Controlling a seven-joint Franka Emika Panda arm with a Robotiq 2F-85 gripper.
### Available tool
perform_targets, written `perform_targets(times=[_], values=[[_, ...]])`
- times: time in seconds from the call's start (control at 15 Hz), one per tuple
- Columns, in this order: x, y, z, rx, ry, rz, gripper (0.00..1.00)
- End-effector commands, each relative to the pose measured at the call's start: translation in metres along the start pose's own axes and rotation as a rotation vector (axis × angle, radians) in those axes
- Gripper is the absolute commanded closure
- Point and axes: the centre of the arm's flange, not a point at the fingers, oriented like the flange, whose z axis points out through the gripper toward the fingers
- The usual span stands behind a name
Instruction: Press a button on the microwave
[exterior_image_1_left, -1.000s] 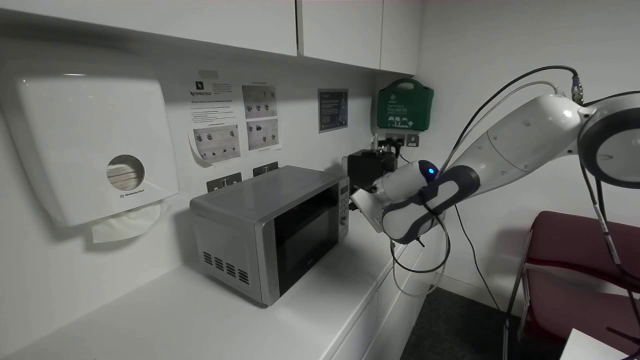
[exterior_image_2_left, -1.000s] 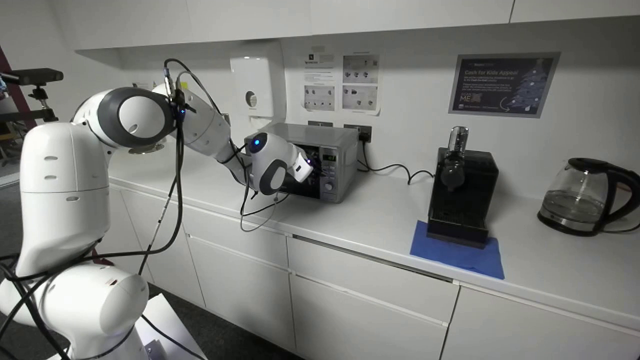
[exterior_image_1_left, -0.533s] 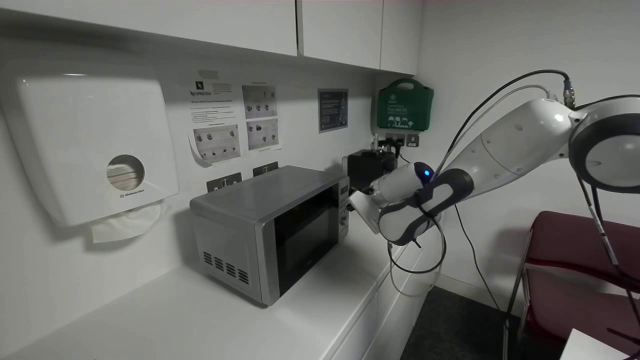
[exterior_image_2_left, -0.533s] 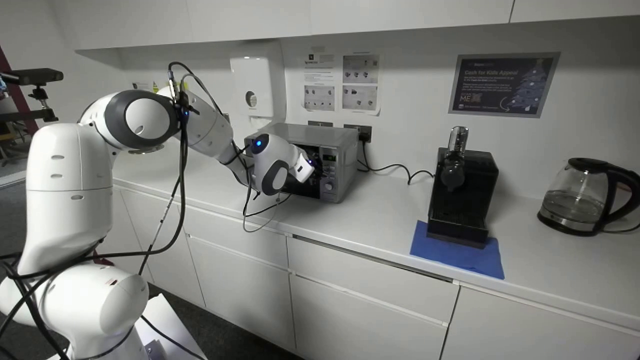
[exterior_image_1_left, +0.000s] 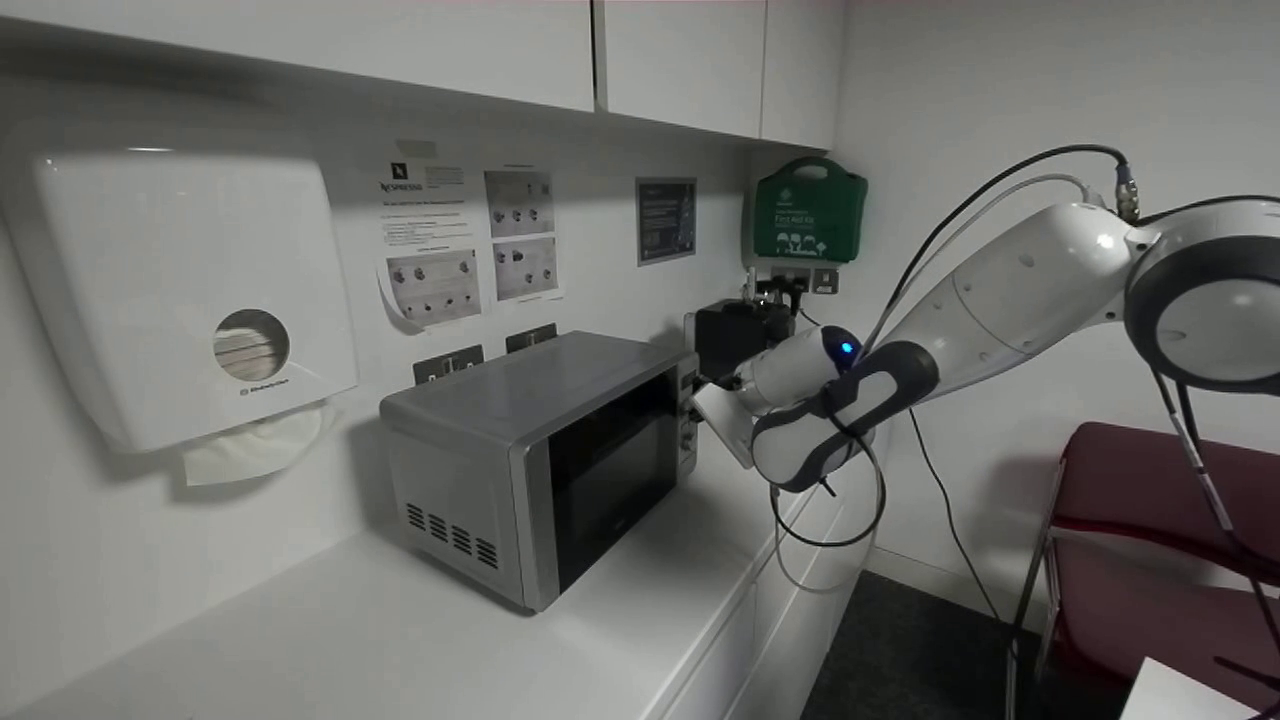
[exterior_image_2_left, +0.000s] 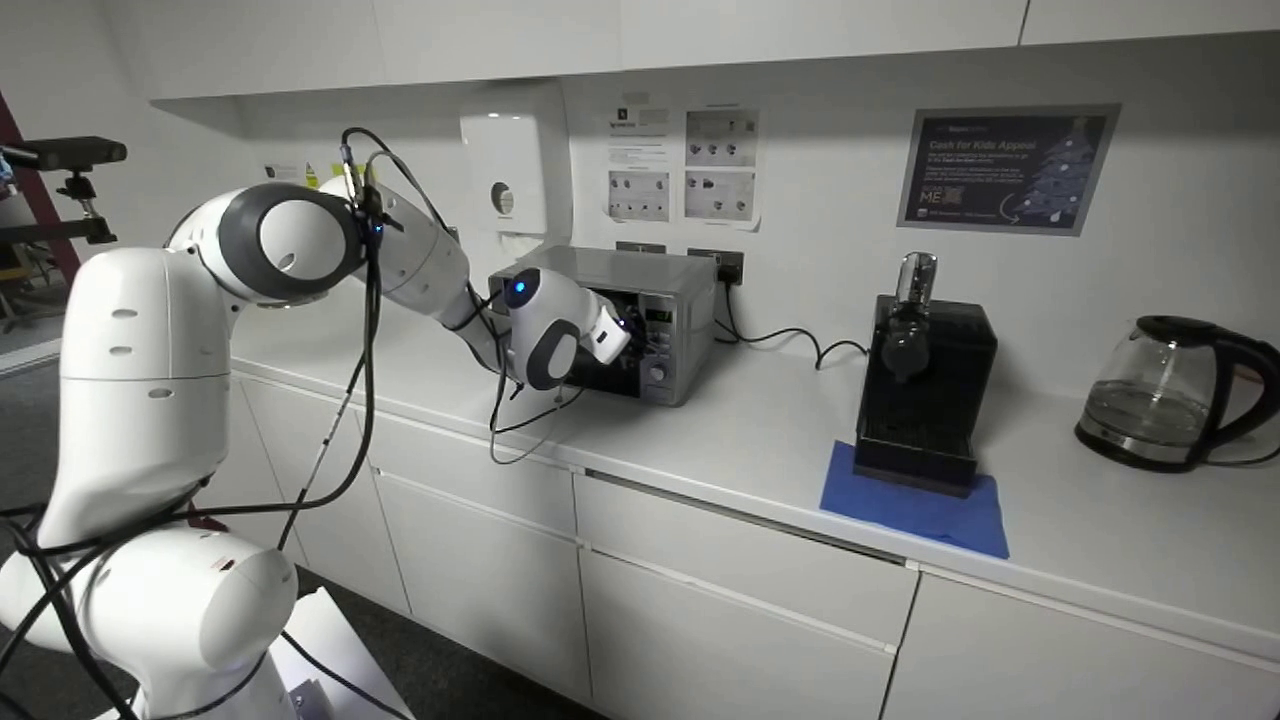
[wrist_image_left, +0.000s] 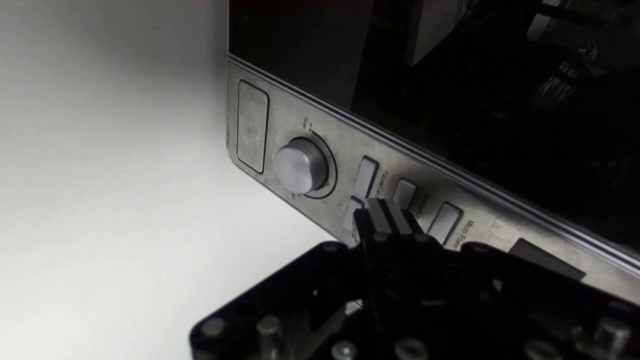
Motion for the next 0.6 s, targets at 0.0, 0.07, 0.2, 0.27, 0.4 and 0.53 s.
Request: perform_targets(times=[0.0, 0.07, 0.2, 0.27, 0.4, 0.53], values=[[0.0006, -0.0117, 0.005, -0.003, 0.008, -0.011, 1.0], [-0.0005, -0.0123, 0.0062, -0.004, 0.007, -0.013, 1.0], [-0.0031, -0.013, 0.0072, -0.006, 0.004, -0.015, 1.0], [-0.0041, -0.0132, 0.0076, -0.006, 0.003, -0.017, 1.0], [-0.006, -0.013, 0.0086, -0.008, 0.0, -0.02, 1.0], [-0.0072, -0.0134, 0.009, -0.009, -0.001, -0.022, 1.0]])
